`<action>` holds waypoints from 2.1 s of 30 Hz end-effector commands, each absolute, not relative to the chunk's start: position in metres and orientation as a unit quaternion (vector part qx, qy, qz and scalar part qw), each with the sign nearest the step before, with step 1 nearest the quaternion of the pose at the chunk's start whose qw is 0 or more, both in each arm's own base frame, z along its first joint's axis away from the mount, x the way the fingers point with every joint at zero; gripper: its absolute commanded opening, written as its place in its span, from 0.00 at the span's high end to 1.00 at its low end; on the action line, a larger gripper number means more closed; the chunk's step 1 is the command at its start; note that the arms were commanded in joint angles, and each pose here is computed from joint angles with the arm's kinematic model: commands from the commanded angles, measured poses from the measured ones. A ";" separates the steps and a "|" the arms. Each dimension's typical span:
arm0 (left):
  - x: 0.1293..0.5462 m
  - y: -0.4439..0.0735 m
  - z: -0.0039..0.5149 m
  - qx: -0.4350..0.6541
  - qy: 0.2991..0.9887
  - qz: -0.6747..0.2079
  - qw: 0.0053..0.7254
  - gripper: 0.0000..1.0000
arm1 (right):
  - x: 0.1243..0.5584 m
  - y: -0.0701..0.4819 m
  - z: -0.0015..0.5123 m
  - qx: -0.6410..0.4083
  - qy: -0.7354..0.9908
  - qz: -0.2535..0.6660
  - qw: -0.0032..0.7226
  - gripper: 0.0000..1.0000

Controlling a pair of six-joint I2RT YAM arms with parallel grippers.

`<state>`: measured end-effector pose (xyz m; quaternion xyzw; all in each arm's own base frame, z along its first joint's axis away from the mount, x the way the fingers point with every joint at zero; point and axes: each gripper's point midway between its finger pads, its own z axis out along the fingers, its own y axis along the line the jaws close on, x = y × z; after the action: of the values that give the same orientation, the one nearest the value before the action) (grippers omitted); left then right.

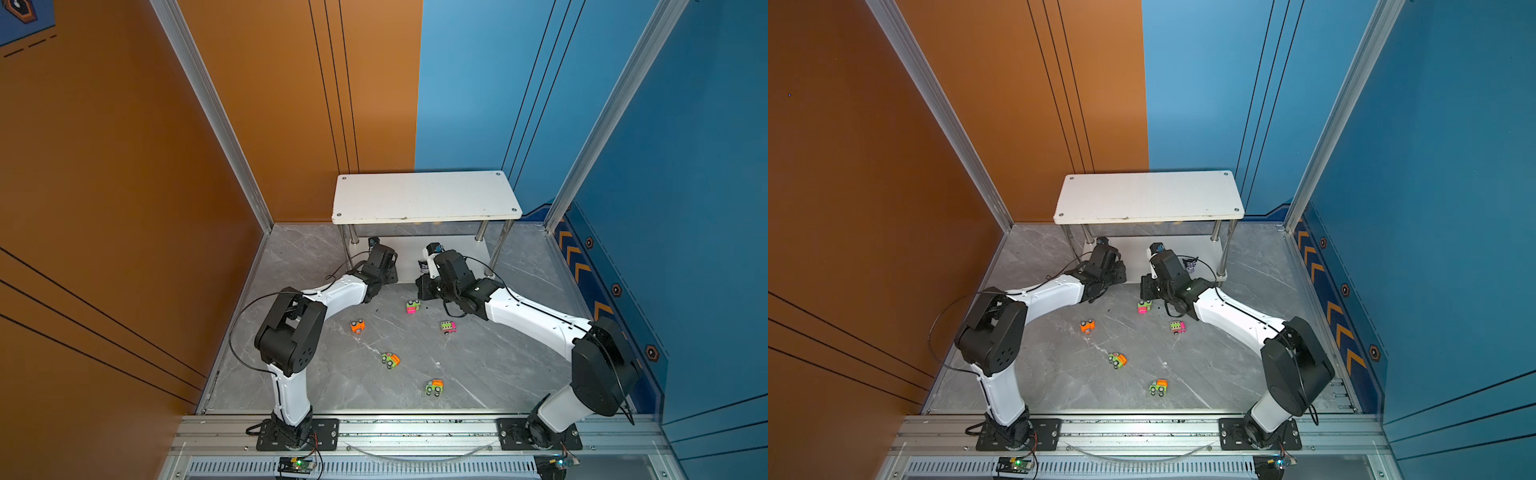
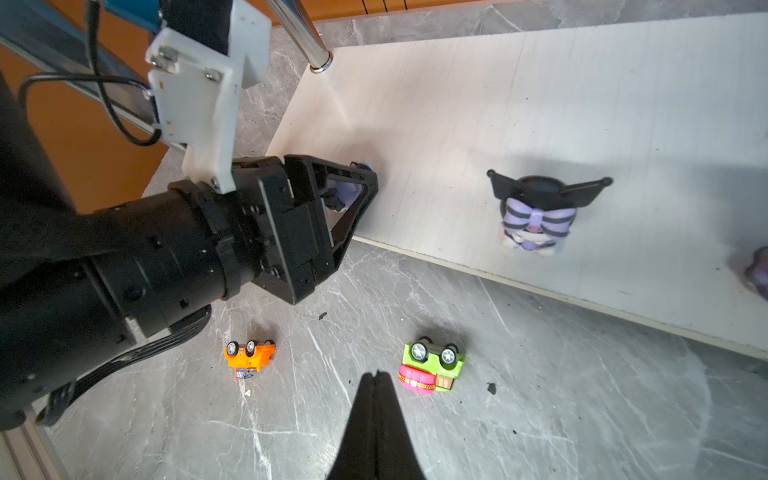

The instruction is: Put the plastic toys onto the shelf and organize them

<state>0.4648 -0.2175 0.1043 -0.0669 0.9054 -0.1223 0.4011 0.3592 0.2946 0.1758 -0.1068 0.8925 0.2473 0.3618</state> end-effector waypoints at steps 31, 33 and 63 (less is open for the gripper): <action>0.463 -0.231 0.108 -0.077 0.912 -0.094 0.393 0.44 | 0.355 0.275 0.183 -0.087 0.887 0.259 0.373 0.96; 0.463 -0.231 0.110 -0.078 0.911 -0.093 0.394 0.40 | 0.355 0.275 0.184 -0.086 0.887 0.259 0.373 0.96; 0.384 -0.194 0.239 -0.041 0.855 -0.080 0.511 0.00 | 0.310 0.269 0.168 -0.153 0.902 0.201 0.351 0.94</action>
<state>0.3993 -0.2067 0.2207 -0.0491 0.8668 -0.1001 0.4861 0.3311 0.2716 0.1848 -0.1119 0.8896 0.2380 0.3735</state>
